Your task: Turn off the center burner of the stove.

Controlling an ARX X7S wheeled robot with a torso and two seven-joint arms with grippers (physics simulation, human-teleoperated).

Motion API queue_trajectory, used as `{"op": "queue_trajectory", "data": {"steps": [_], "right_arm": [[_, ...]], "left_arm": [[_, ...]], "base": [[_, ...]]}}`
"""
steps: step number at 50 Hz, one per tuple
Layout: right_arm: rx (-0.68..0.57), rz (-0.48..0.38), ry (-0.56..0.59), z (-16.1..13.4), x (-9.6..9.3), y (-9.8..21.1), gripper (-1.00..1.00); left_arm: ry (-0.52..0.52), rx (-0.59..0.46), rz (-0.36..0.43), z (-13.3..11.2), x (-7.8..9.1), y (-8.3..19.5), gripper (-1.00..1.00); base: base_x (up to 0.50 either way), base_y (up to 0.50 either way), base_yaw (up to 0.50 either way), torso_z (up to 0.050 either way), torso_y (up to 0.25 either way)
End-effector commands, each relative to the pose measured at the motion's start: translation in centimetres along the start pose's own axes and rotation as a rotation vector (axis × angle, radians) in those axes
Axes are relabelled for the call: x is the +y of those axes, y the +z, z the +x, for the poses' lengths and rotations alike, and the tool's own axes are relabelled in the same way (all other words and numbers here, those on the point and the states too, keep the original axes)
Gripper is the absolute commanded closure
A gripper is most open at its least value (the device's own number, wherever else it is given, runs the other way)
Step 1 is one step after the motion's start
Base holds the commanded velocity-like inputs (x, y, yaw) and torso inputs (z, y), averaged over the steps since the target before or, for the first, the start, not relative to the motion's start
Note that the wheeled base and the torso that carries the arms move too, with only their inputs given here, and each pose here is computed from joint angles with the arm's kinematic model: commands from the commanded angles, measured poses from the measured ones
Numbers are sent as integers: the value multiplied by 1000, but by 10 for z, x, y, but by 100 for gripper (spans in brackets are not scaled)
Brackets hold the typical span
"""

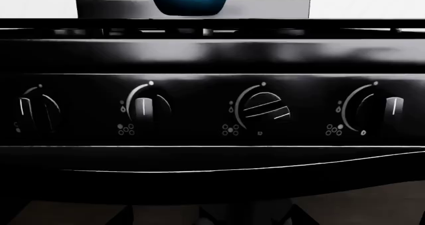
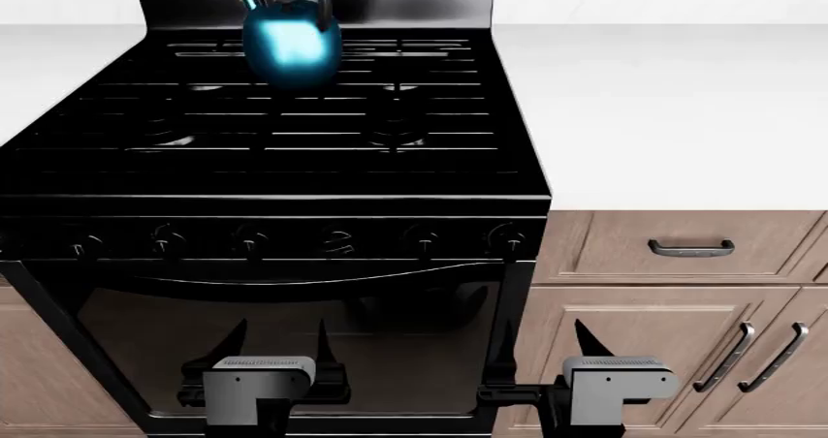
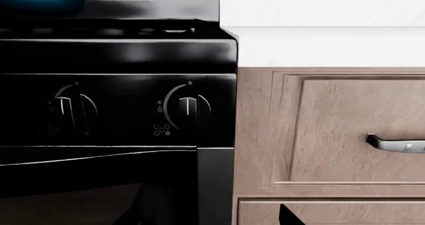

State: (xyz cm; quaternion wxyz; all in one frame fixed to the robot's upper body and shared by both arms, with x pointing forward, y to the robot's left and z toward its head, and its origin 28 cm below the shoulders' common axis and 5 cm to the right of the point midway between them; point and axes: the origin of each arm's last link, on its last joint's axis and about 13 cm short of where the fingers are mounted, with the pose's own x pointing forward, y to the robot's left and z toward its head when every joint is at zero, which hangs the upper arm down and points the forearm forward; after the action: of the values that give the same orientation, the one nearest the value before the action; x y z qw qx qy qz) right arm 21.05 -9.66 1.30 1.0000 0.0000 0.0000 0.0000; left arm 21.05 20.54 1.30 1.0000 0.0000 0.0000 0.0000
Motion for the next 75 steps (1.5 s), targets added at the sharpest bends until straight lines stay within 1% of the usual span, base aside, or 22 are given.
{"op": "queue_trajectory", "data": {"steps": [1, 10, 33, 75], "right_arm": [[2, -1, -1, 0, 0, 0, -100], [15, -12, -13, -1, -1, -1, -100], [19, -25, -8, 2, 0, 0, -100], [18, -32, -13, 1, -1, -1, -100]], "left_arm": [[3, 2, 0, 0, 0, 0, -100], [22, 14, 0, 2, 1, 0, -100], [26, 15, 1, 3, 0, 1, -100], [21, 16, 2, 1, 1, 0, -100]], "base": [[0, 0, 0, 0, 0], [0, 0, 0, 0, 0], [0, 14, 0, 0, 0], [0, 96, 0, 0, 0]]}}
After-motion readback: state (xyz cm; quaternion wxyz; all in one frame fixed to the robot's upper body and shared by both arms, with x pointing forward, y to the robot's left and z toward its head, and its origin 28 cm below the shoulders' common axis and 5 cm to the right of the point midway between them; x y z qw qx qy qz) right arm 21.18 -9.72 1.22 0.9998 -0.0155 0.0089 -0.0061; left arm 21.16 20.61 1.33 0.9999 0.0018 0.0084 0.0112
